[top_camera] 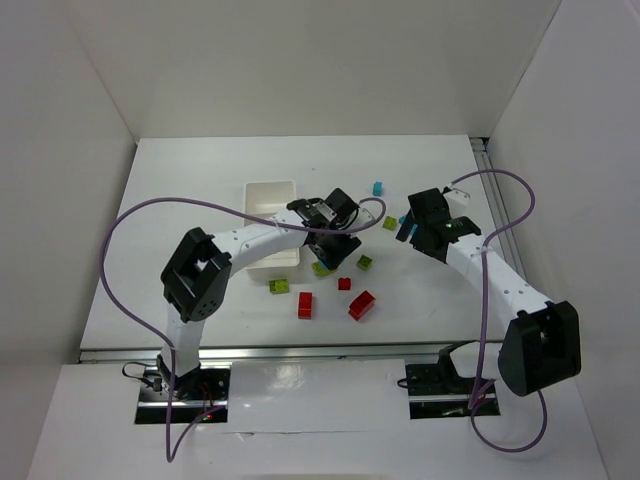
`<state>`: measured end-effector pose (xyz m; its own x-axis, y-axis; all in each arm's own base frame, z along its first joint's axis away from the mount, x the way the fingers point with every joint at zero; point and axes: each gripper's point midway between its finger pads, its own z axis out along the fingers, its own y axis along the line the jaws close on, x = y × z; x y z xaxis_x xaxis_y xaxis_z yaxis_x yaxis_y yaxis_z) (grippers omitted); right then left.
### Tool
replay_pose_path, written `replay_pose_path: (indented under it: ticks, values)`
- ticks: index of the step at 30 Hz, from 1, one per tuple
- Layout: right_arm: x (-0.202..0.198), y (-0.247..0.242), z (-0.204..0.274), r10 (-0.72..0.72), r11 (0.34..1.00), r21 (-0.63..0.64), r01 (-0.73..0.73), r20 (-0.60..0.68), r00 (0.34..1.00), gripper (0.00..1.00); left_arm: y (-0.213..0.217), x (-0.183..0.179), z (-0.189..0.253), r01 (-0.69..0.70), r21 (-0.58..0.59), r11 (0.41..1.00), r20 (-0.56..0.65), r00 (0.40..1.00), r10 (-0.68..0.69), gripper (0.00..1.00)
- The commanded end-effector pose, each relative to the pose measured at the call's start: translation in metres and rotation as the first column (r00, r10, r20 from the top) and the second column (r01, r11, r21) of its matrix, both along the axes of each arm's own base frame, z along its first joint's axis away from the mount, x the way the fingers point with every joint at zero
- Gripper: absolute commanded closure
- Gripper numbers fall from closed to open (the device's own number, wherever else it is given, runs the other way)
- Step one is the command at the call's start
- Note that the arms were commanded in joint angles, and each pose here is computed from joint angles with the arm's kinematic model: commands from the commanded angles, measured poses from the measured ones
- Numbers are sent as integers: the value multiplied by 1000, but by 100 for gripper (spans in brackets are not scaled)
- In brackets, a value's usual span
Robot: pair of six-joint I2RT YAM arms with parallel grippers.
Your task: Sort the legos into containers by color
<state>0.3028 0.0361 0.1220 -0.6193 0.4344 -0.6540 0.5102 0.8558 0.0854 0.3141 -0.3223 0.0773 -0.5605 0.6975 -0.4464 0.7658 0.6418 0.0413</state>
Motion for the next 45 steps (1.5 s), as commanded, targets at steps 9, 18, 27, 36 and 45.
replay_pose_path:
  ticks: [9, 18, 27, 36, 45]
  values:
    - [0, -7, 10, -28, 999, -21, 29, 19, 999, 0, -21, 9, 23, 20, -70, 997, 13, 1000, -19, 75]
    - [26, 46, 59, 275, 941, 126, -313, 248, 929, 0, -19, 35, 143, -25, -395, 918, 23, 999, 37, 100]
    - [9, 132, 127, 604, 582, 125, -804, 595, 530, 0, 21, 39, 209, -23, -792, 611, -146, 977, -153, 100]
    - [0, 180, 131, 676, 257, 144, -956, 680, 284, 0, 43, 19, 240, 9, -907, 421, -144, 932, -331, 100]
    - [14, 198, 138, 648, 149, 148, -978, 732, 210, 0, 47, 14, 242, 20, -921, 388, -132, 923, -361, 100]
